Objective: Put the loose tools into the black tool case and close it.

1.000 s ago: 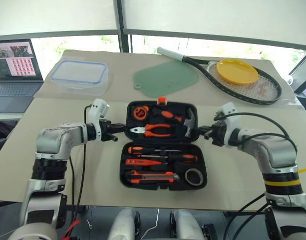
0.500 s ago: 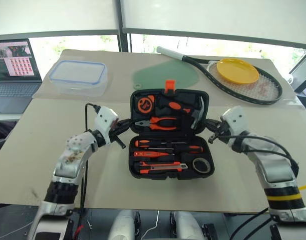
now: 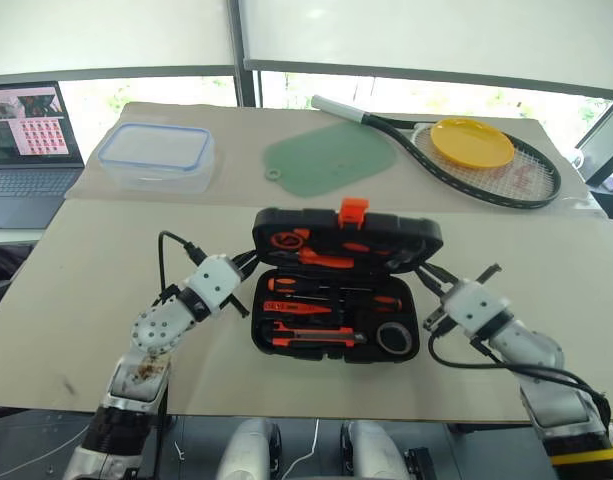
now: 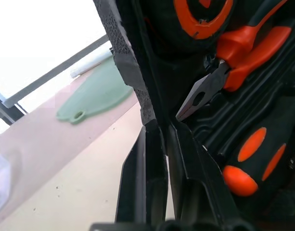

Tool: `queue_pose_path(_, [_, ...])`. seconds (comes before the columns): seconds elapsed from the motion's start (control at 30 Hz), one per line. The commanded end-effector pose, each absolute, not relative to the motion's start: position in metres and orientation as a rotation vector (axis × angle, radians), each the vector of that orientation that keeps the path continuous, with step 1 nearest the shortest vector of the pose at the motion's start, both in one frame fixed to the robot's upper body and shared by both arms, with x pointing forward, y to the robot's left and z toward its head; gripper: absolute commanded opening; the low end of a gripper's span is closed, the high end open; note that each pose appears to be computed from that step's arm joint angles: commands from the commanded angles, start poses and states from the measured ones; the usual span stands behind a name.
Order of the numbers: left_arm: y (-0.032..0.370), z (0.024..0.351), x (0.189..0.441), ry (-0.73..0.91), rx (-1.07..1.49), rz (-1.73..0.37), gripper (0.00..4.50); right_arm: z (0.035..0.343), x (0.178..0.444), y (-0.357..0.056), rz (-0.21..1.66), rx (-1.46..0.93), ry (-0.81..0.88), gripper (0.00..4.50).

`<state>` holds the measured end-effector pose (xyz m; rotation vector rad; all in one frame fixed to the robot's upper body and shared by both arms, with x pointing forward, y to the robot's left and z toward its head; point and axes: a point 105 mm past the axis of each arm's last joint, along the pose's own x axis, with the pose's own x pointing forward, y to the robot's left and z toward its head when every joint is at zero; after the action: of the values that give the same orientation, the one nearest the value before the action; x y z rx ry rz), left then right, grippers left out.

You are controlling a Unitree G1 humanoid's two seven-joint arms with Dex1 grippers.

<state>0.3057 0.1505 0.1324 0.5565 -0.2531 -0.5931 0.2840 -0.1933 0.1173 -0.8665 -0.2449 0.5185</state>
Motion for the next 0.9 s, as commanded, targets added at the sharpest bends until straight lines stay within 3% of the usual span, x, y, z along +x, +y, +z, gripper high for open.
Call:
queue_pose_path(0.03, [0.188, 0.145, 0.288, -0.226, 0.545, -0.454, 1.68, 0.119, 0.259, -0.205, 0.521, -0.923, -0.249, 1.68])
queue_pose_path(0.23, [0.22, 0.16, 0.23, -0.054, 0.471, -0.448, 3.76, 0.129, 0.213, -0.216, 0.653, -0.725, -0.028, 3.71])
queue_pose_path(0.27, [0.227, 0.157, 0.226, 0.005, 0.455, -0.455, 3.8, 0.125, 0.203, -0.213, 0.722, -0.657, 0.042, 4.08])
queue_pose_path(0.33, [0.239, 0.149, 0.226, 0.104, 0.412, -0.469, 3.8, 0.122, 0.186, -0.202, 0.862, -0.545, 0.142, 4.08])
queue_pose_path(0.43, [0.247, 0.136, 0.251, 0.201, 0.358, -0.531, 3.8, 0.12, 0.167, -0.181, 1.054, -0.414, 0.227, 3.45])
queue_pose_path(0.53, [0.238, 0.137, 0.295, 0.182, 0.356, -0.622, 3.08, 0.116, 0.164, -0.168, 1.184, -0.406, 0.277, 2.41])
queue_pose_path(0.63, [0.207, 0.139, 0.34, 0.148, 0.435, -0.772, 1.76, 0.106, 0.173, -0.158, 1.273, -0.437, 0.305, 1.27])
queue_pose_path(0.77, [0.172, 0.138, 0.361, 0.131, 0.475, -0.939, 0.31, 0.099, 0.185, -0.151, 1.294, -0.437, 0.309, 0.0])
queue_pose_path(0.8, [0.162, 0.137, 0.365, 0.133, 0.504, -0.985, 0.03, 0.097, 0.188, -0.149, 1.301, -0.446, 0.311, 0.0])
queue_pose_path(0.9, [0.139, 0.132, 0.37, 0.138, 0.592, -1.082, 0.03, 0.091, 0.2, -0.148, 1.274, -0.492, 0.316, 0.0])
